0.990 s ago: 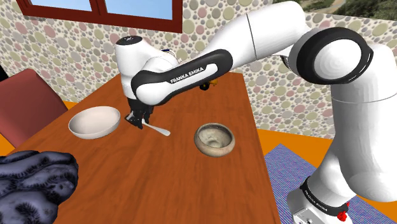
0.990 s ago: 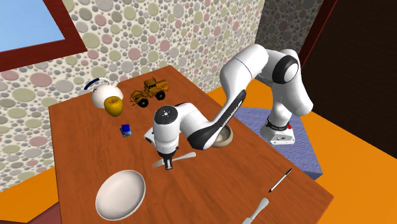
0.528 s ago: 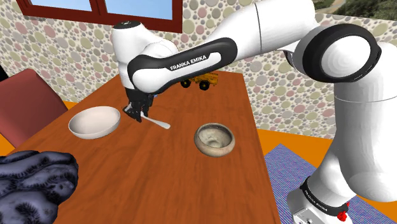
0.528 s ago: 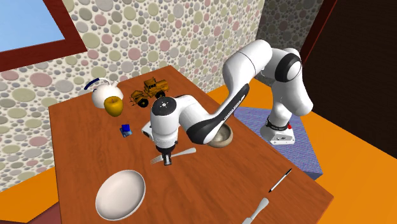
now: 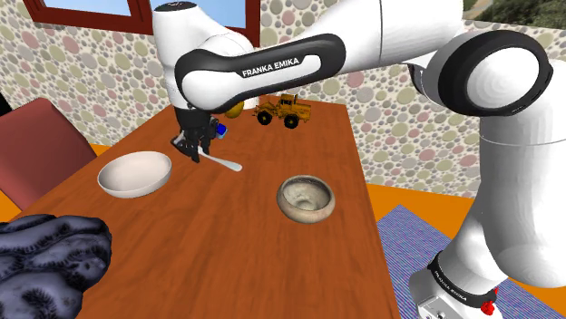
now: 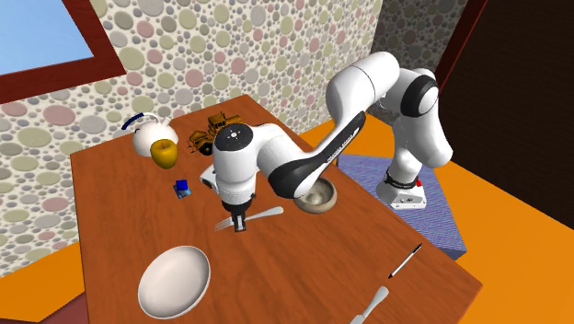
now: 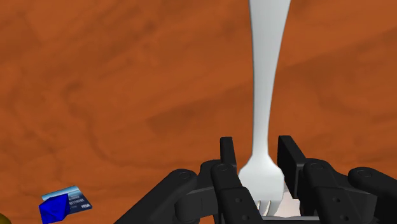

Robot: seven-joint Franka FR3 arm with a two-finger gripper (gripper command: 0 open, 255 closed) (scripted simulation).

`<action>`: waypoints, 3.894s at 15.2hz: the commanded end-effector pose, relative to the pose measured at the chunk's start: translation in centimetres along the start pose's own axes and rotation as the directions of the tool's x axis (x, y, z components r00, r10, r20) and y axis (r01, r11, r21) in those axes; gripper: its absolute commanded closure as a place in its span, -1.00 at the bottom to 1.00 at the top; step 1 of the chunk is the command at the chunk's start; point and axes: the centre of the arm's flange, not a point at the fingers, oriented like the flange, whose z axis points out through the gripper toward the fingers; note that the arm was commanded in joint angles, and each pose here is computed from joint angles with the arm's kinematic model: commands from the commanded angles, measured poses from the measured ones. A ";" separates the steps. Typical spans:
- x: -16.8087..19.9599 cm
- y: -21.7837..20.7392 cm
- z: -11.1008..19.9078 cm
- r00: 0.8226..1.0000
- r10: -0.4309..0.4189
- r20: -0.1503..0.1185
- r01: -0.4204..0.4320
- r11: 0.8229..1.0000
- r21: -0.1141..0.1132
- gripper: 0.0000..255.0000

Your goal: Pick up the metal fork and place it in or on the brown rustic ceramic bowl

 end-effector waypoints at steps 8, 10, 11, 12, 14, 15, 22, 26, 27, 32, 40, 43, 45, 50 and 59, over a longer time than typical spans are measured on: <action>-3.4 1.7 -2.9 1.000 0.000 0.000 0.000 1.000 0.000 1.00; -5.9 2.6 -2.8 1.000 0.000 0.000 0.000 1.000 0.000 1.00; -7.1 3.0 -2.8 1.000 0.000 0.000 0.000 1.000 0.000 1.00; -8.4 3.5 -2.8 1.000 0.000 0.000 0.000 1.000 0.000 1.00; -10.8 4.4 -2.8 1.000 0.000 0.000 0.000 1.000 0.000 1.00; -12.1 4.8 -2.8 1.000 0.000 0.000 0.000 1.000 0.000 1.00; -20.8 7.9 -2.8 1.000 0.000 0.000 0.000 1.000 0.000 1.00; -26.2 9.8 -2.7 1.000 0.000 0.000 0.000 1.000 0.000 1.00; -26.3 9.8 -2.2 1.000 0.000 0.000 0.000 1.000 0.000 1.00; -26.6 9.5 0.4 1.000 0.000 0.000 0.000 1.000 0.000 1.00; -26.8 9.4 1.9 1.000 0.000 0.000 0.000 1.000 0.000 1.00; -26.8 9.4 1.9 1.000 0.000 0.000 0.000 1.000 0.000 1.00; -26.8 9.4 1.9 1.000 0.000 0.000 0.000 1.000 0.000 -1.00; -26.8 9.4 0.6 1.000 0.000 0.000 0.000 1.000 0.000 -1.00; -26.8 9.4 -3.1 1.000 0.000 0.000 0.000 1.000 0.000 -1.00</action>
